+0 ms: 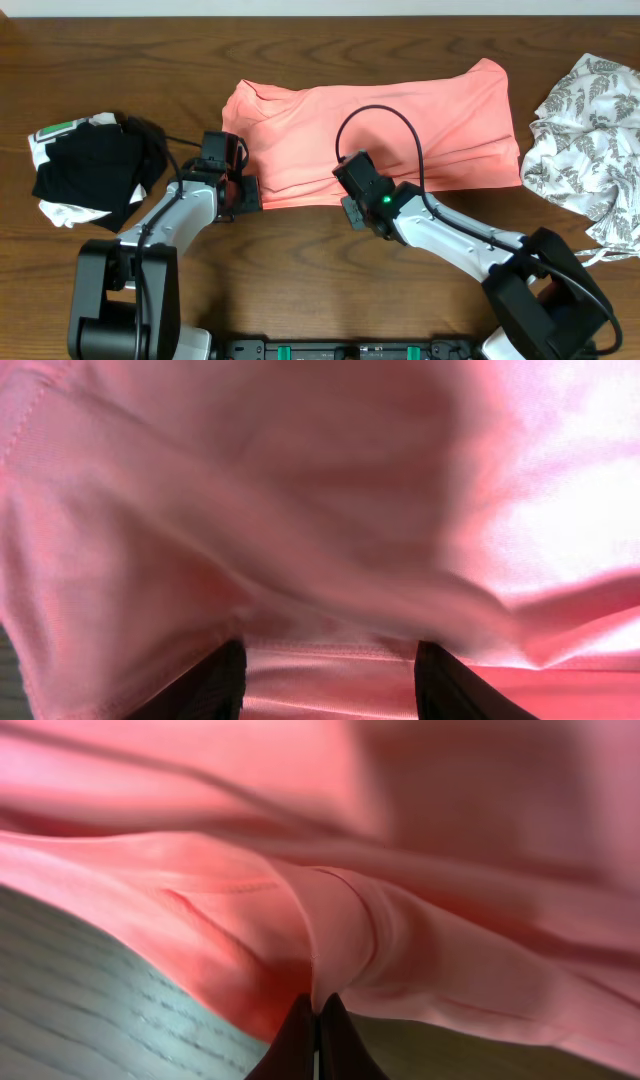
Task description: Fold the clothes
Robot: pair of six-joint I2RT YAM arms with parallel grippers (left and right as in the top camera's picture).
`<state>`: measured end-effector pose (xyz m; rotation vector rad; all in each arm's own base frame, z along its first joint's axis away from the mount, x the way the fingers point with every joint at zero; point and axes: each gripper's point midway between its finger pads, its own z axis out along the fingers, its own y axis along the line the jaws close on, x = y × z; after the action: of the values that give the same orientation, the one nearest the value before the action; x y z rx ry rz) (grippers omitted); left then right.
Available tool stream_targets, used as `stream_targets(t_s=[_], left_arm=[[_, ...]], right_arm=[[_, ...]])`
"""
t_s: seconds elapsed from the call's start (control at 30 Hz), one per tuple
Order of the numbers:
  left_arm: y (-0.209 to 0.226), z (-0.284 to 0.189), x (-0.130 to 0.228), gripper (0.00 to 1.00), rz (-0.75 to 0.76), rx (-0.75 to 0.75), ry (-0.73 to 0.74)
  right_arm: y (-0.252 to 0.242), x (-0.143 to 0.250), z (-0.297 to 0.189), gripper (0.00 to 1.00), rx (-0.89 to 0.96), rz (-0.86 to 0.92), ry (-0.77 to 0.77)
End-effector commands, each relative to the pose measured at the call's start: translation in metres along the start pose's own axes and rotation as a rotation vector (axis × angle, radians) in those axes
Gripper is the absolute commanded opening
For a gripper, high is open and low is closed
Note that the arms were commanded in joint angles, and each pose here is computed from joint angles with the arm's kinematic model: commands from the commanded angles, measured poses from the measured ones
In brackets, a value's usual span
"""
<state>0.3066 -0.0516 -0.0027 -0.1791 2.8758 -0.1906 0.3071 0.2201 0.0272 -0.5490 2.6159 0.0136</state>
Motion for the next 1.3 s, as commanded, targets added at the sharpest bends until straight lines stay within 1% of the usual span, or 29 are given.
stream_targets(t_s=[0.0, 0.17, 0.3, 0.57, 0.67, 1.0, 1.17, 1.27], left_arm=[[0.025, 0.012, 0.044, 0.56, -0.034, -0.087, 0.115], [0.019, -0.008, 0.025, 0.56, -0.028, -0.062, 0.019], [0.016, -0.018, 0.018, 0.56, -0.026, -0.05, -0.024], [0.016, -0.02, 0.017, 0.57, -0.025, -0.048, -0.03], [0.016, -0.02, 0.017, 0.57, -0.025, -0.049, -0.03], [0.016, -0.02, 0.017, 0.57, -0.025, -0.049, -0.03], [0.016, -0.02, 0.017, 0.57, -0.025, -0.049, -0.029], [0.016, -0.02, 0.018, 0.57, -0.026, -0.049, -0.026]], right_arm=[[-0.004, -0.038, -0.021, 0.01, 0.023, -0.004, -0.107], [-0.014, -0.056, -0.022, 0.01, 0.026, 0.041, -0.162], [-0.026, -0.066, -0.021, 0.01, 0.035, 0.077, -0.194], [-0.037, -0.076, -0.019, 0.01, 0.019, 0.116, -0.222], [-0.036, -0.079, -0.019, 0.06, 0.013, 0.118, -0.233], [-0.027, -0.075, -0.003, 0.07, -0.02, 0.112, -0.212], [-0.026, -0.072, 0.006, 0.15, -0.017, 0.109, -0.2], [-0.026, -0.073, 0.007, 0.24, -0.017, 0.111, -0.204]])
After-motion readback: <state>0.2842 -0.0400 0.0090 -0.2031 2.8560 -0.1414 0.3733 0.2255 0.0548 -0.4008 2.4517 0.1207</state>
